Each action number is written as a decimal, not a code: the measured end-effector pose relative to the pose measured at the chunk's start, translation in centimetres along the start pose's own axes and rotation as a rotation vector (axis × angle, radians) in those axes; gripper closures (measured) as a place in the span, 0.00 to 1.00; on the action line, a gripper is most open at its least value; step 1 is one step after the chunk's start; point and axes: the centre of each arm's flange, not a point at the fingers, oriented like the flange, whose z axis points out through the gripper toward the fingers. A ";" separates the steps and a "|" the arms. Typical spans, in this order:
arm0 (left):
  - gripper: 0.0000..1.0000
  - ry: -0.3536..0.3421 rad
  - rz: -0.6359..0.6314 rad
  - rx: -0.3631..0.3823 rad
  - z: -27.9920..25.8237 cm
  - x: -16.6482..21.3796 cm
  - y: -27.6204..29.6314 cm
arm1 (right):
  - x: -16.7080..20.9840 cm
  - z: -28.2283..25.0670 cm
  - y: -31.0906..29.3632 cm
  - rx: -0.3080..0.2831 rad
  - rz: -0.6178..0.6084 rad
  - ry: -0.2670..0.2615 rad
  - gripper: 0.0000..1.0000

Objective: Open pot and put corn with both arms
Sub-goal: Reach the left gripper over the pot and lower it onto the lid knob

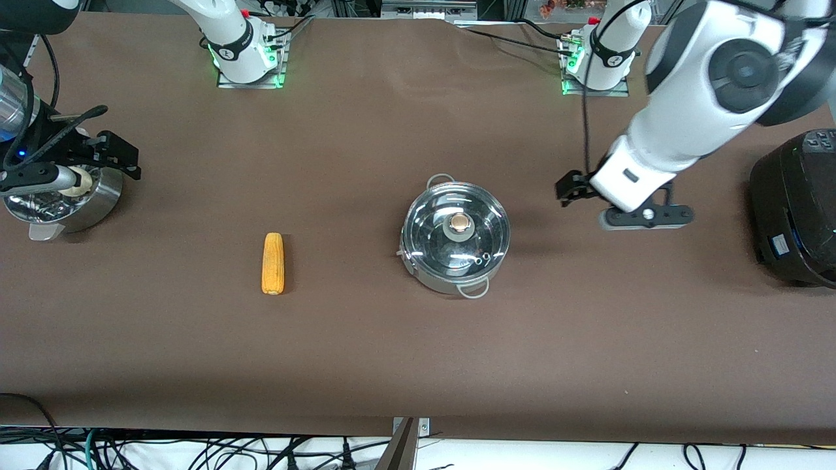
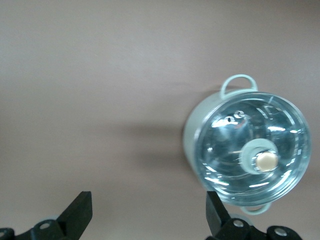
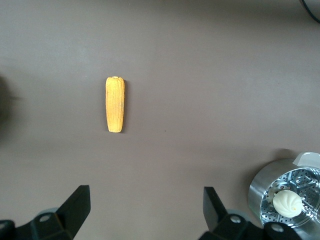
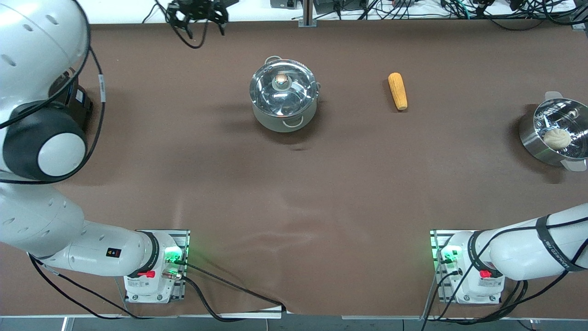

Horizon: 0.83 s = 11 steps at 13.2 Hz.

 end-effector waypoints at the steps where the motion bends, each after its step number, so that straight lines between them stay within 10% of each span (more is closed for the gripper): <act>1: 0.00 -0.009 -0.027 -0.001 1.0 -0.1 2.1 | 0.0 0.0 0.0 0.000 0.000 0.000 0.00; 11: 0.00 0.009 -0.112 -0.033 12.7 -1.7 16.3 | 0.0 0.0 0.0 0.000 0.000 0.000 0.00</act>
